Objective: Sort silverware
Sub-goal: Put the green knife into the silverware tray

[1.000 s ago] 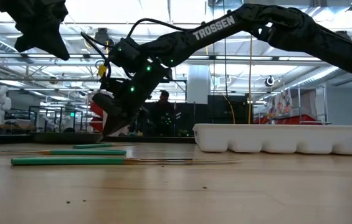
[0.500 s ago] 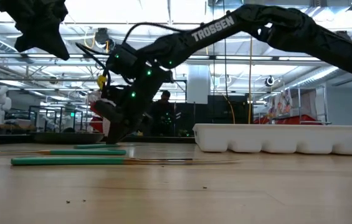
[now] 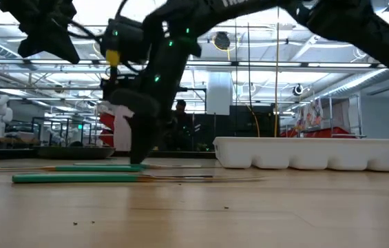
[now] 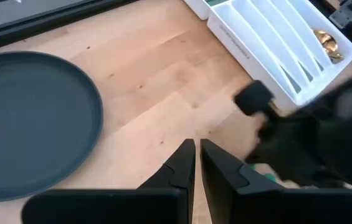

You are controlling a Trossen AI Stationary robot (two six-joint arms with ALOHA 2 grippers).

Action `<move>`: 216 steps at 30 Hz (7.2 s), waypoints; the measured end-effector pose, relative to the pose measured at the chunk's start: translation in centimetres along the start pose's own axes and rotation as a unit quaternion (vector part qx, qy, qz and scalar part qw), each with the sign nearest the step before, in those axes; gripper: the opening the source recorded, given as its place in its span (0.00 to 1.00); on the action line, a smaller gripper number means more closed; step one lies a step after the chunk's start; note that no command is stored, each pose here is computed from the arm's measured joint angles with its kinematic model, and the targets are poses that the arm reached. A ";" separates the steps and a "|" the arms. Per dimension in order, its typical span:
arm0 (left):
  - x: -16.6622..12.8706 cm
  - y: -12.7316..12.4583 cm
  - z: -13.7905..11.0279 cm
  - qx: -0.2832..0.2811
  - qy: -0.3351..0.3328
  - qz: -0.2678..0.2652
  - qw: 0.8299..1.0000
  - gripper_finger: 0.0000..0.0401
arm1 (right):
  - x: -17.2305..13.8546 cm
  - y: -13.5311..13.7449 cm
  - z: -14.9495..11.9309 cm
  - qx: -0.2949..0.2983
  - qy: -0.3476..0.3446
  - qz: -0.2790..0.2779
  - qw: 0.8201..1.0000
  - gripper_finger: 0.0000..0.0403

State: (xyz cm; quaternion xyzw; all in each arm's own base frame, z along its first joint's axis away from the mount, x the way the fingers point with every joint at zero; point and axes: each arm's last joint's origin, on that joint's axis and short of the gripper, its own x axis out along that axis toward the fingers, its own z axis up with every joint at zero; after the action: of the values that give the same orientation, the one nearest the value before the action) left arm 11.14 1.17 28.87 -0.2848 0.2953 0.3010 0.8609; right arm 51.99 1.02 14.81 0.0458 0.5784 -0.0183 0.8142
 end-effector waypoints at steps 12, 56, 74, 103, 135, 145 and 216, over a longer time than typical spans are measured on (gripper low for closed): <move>0.0 0.0 0.0 0.006 0.002 0.001 1.000 0.08 | -14.8 0.3 0.0 -0.234 -0.093 0.138 0.958 0.01; 3.2 0.3 -1.9 0.019 -0.017 0.046 0.999 0.08 | 1.0 0.6 -7.3 -0.079 -0.134 0.036 0.987 0.63; 3.2 0.3 -1.9 0.024 -0.015 0.047 0.999 0.08 | 2.4 0.1 -9.2 -0.023 -0.123 0.005 0.992 0.18; 3.1 0.4 -2.0 0.041 -0.008 0.053 0.998 0.08 | -3.1 1.2 -7.5 0.053 -0.209 0.040 0.976 0.00; 3.2 0.3 -2.0 0.035 -0.012 0.049 0.998 0.08 | -13.3 -3.6 -9.9 0.274 -0.188 -0.159 0.930 0.00; 3.2 0.3 -2.0 0.050 -0.011 0.050 0.997 0.08 | -13.0 -3.4 -11.3 -0.011 -0.063 -0.157 0.986 0.00; 2.9 1.2 -1.5 0.000 -0.122 0.165 0.979 0.08 | -13.6 -13.4 -13.4 -0.690 -0.086 0.060 0.716 0.00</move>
State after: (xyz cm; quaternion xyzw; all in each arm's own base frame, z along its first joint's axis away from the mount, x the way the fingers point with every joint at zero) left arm 11.72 1.93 25.51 -0.1939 0.2312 0.4714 0.8287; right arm 33.81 -11.35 22.56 -0.4956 0.3542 0.4309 0.6658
